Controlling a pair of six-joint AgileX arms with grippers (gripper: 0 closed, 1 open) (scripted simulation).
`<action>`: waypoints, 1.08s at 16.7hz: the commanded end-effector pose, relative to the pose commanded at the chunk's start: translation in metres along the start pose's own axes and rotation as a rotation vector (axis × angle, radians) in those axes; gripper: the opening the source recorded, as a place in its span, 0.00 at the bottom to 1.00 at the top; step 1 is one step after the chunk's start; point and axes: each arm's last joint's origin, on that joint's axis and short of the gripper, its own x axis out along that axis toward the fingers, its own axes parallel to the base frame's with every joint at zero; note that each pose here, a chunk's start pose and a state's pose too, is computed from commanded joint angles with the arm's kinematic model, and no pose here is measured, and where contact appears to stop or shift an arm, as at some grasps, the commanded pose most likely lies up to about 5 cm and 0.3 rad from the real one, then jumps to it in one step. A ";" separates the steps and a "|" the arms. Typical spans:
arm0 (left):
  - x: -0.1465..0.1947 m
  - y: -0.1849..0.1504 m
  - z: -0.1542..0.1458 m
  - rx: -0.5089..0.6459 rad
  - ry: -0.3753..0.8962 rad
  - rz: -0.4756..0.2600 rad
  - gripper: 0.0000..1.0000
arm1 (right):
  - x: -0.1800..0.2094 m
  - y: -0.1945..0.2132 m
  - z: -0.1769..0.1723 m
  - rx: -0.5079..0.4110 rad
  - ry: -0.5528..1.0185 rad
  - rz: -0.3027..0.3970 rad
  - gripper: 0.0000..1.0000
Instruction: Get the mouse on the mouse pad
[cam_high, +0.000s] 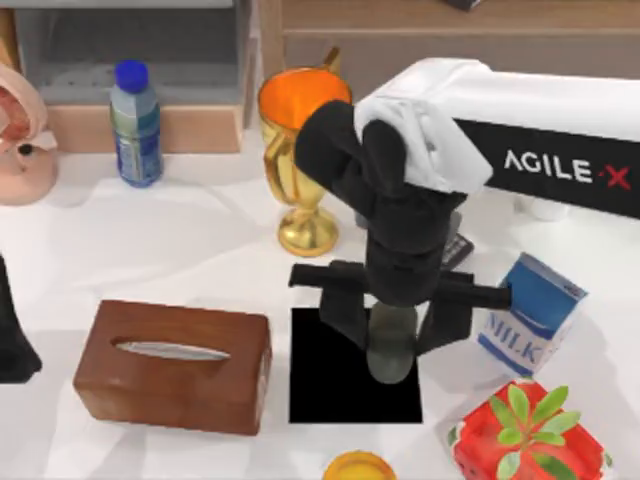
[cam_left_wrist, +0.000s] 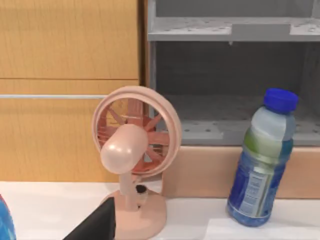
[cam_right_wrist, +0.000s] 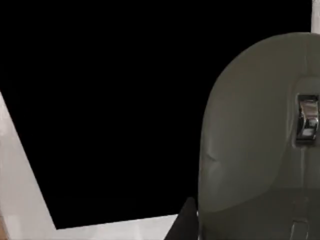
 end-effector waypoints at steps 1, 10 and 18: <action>0.000 0.000 0.000 0.000 0.000 0.000 1.00 | 0.002 -0.001 0.001 0.010 0.002 -0.001 0.00; 0.000 0.000 0.000 0.000 0.000 0.000 1.00 | 0.009 0.013 -0.007 -0.088 -0.082 0.032 0.00; 0.000 0.000 0.000 0.000 0.000 0.000 1.00 | 0.023 0.025 -0.012 -0.162 -0.099 0.040 0.00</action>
